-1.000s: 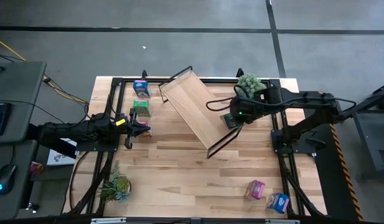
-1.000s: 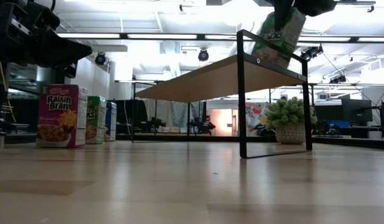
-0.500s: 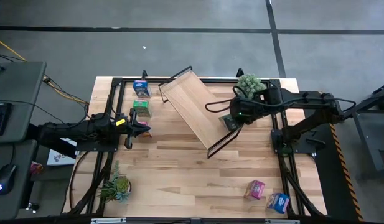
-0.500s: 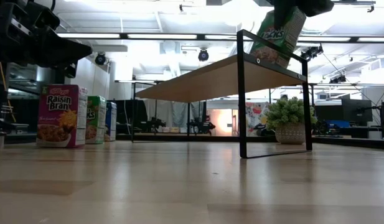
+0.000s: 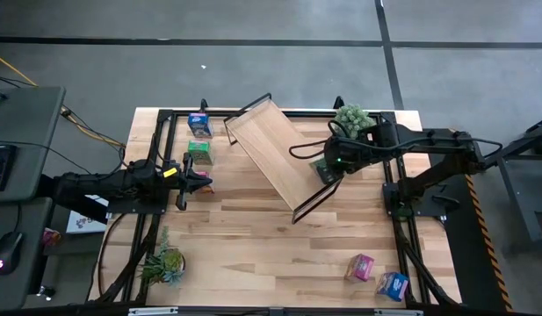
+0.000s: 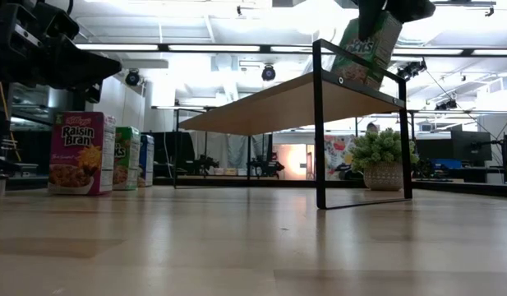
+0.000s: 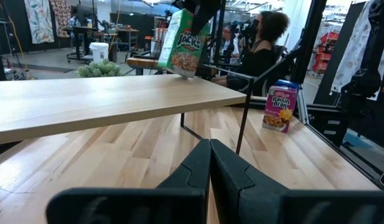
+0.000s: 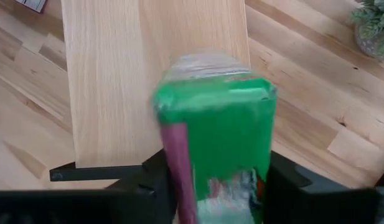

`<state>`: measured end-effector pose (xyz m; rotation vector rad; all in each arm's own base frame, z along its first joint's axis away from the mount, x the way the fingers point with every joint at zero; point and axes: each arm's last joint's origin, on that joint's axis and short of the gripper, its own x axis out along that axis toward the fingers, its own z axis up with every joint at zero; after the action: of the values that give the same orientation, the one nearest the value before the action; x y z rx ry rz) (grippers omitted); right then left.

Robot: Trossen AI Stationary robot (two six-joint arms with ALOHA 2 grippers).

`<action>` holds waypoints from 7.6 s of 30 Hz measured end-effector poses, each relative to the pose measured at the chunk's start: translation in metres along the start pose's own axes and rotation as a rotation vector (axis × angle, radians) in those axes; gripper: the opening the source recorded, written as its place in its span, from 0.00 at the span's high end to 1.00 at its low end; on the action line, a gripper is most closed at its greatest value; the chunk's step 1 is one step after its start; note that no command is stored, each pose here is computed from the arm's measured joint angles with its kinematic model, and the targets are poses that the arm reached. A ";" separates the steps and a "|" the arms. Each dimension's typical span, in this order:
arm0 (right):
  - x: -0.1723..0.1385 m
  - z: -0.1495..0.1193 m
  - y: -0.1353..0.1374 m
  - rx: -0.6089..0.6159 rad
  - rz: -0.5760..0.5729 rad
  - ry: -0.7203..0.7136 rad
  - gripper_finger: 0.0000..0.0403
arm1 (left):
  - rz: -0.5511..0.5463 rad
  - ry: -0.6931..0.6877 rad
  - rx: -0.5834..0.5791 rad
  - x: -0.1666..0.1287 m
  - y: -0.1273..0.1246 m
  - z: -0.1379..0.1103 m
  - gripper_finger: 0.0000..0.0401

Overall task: Stack cereal on shelf
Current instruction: Put the bottom green cereal box on the shelf, then put the green cereal box aligned with the other green cereal box on the shelf

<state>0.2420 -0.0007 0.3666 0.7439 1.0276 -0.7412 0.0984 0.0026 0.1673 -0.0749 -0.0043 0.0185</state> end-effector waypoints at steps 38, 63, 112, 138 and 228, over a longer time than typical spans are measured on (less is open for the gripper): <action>-0.014 -0.003 0.007 -0.151 0.205 0.180 0.35 | 0.000 0.000 0.000 0.000 0.000 0.000 1.00; -0.043 0.023 -0.026 -0.237 -0.254 -0.226 0.96 | -0.003 0.001 0.000 0.000 0.000 0.000 1.00; -0.019 0.009 -0.033 -0.309 -0.040 -0.021 1.00 | -0.003 0.001 0.000 0.000 0.000 0.000 1.00; -0.017 -0.075 -0.080 -0.607 0.489 -1.024 1.00 | 0.005 -0.152 -0.041 -0.001 -0.001 0.015 1.00; 0.001 -0.074 -0.069 -0.717 0.334 -1.099 1.00 | 0.176 1.639 0.016 0.082 0.141 0.086 0.72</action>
<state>0.1509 0.0226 0.3279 -0.1635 0.0961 -0.3336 0.1776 0.1512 0.2432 -0.0567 1.6409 0.1282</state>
